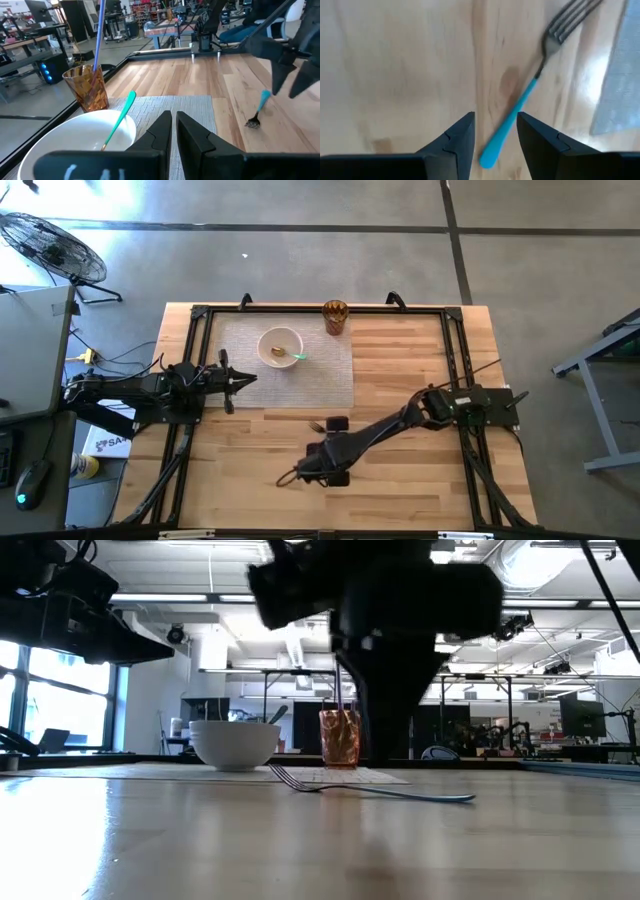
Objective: Pick & Place Utensil
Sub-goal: Put the blue fork into the white bowl on the gray mat
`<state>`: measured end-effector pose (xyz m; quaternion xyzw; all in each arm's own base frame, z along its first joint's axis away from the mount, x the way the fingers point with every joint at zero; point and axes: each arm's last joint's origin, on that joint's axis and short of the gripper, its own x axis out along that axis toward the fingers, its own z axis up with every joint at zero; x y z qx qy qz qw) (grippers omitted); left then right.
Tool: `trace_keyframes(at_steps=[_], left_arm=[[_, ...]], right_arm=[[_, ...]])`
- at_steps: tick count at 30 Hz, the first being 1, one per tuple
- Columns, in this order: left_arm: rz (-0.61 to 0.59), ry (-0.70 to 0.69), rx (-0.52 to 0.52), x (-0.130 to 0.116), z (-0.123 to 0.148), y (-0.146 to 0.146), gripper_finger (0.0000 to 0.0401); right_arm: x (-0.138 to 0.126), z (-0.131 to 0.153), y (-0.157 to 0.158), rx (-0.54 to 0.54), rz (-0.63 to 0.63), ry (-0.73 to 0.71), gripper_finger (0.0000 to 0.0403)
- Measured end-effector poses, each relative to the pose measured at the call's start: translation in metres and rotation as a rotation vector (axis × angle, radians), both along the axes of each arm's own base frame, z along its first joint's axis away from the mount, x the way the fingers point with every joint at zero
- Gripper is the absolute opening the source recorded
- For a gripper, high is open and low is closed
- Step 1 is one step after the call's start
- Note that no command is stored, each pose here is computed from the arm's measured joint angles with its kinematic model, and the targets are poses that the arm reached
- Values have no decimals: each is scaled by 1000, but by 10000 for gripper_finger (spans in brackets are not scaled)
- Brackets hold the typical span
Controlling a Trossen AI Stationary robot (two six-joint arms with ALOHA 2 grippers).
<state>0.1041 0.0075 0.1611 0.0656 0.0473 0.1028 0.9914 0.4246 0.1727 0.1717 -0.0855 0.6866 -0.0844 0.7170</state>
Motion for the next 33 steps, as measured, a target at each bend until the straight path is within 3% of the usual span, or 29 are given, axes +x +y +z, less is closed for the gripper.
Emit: trace_keyframes(at_steps=[8,16,20,24,28,33], left_arm=[[0,-1,0,0,0,0,24],[0,-1,0,0,0,0,24],[0,-1,0,0,0,0,24],[-2,0,0,0,0,0,24],[0,-1,0,0,0,0,24],[-1,1,0,0,0,0,24]], right_arm=[[-16,1,32,-150,44,-66,139],[-33,8,18,-407,-23,7,139],[-42,14,12,-414,-13,-14,139],[-72,23,-6,-482,-112,-4,139],[-106,28,-24,-417,-237,-108,139],[-129,14,-34,-153,-317,-417,139]])
